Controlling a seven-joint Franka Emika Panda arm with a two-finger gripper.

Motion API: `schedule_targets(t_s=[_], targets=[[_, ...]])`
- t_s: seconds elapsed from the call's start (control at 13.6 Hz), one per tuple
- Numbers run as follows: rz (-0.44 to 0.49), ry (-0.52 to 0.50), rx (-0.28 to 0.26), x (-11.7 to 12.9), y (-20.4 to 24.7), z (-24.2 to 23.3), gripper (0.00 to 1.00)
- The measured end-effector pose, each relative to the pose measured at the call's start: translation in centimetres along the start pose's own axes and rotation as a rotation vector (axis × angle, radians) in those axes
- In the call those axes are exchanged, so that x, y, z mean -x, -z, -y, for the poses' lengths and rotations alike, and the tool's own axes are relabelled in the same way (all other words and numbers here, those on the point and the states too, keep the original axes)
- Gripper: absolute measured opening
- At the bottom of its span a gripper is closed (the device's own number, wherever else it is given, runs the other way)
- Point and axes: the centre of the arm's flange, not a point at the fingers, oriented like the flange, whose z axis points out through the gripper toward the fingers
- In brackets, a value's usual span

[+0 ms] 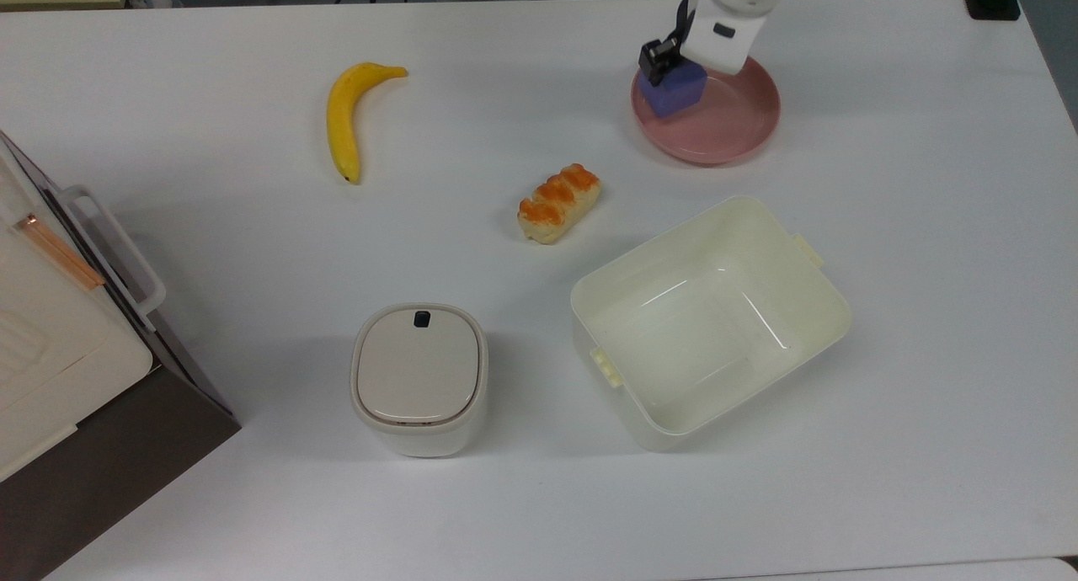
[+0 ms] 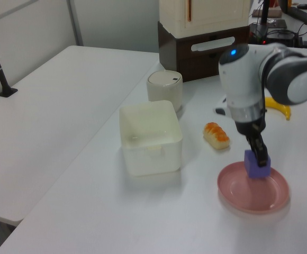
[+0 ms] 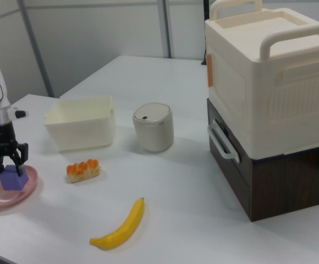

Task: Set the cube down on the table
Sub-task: 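Close the gripper on the purple cube, then lift the cube off the plate and carry it toward the banana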

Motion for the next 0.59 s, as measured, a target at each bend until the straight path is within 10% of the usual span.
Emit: schedule_targets(t_s=[0.59], targets=[[-0.06, -0.093, -0.034, 1.3, 4.1, -15.3, 0.53]])
